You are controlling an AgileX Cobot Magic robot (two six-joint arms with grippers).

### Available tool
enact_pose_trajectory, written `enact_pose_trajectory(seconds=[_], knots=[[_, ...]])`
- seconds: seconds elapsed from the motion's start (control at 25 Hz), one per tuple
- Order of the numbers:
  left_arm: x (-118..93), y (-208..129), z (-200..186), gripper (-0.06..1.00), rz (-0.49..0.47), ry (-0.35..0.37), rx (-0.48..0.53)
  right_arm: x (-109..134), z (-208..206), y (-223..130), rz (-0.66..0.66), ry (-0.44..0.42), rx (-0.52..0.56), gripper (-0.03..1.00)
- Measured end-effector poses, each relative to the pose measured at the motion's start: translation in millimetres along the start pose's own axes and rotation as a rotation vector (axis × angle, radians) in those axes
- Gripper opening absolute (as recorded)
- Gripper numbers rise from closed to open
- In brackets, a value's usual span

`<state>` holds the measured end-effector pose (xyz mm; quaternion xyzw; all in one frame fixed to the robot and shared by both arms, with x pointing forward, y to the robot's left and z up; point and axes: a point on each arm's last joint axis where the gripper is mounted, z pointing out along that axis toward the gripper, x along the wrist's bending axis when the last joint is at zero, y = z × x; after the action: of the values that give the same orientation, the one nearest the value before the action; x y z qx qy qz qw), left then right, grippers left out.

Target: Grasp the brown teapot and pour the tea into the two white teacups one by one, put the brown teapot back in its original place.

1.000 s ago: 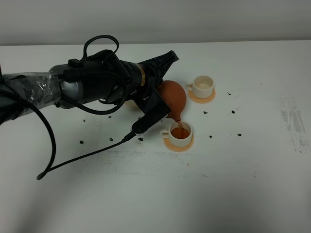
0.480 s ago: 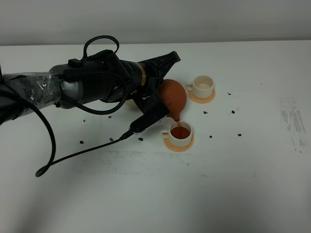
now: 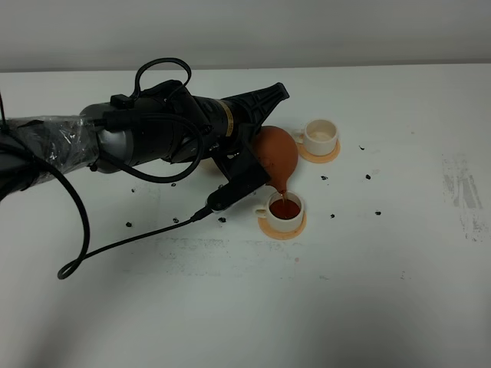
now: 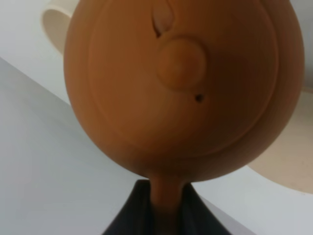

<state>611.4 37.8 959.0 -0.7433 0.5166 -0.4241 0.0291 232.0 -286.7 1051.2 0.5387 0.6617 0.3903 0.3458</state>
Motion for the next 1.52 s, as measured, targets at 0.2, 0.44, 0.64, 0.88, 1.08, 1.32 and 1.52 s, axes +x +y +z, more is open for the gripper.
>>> enact_pose_trajectory(seconds=[0.2,0.44,0.64,0.88,1.08,1.32,1.52], knots=[[0.0,0.0,0.0,0.12,0.007,0.0,0.0,0.0,0.0,0.0,0.0,0.0,0.0,0.45],[0.0,0.0,0.0,0.12,0.023,0.0,0.0,0.0,0.0,0.0,0.0,0.0,0.0,0.45],[0.1,0.0,0.0,0.12,0.023,0.001,0.0,0.0,0.0,0.0,0.0,0.0,0.0,0.45],[0.1,0.0,0.0,0.12,0.024,0.001,0.0,0.0,0.0,0.0,0.0,0.0,0.0,0.45],[0.1,0.0,0.0,0.12,0.024,0.001,0.0,0.0,0.0,0.0,0.0,0.0,0.0,0.45],[0.1,0.0,0.0,0.12,0.024,0.001,0.0,0.0,0.0,0.0,0.0,0.0,0.0,0.45],[1.3,-2.4,-7.4,0.12,-0.056,-0.023,-0.007,0.0,0.0,0.0,0.0,0.0,0.0,0.45]])
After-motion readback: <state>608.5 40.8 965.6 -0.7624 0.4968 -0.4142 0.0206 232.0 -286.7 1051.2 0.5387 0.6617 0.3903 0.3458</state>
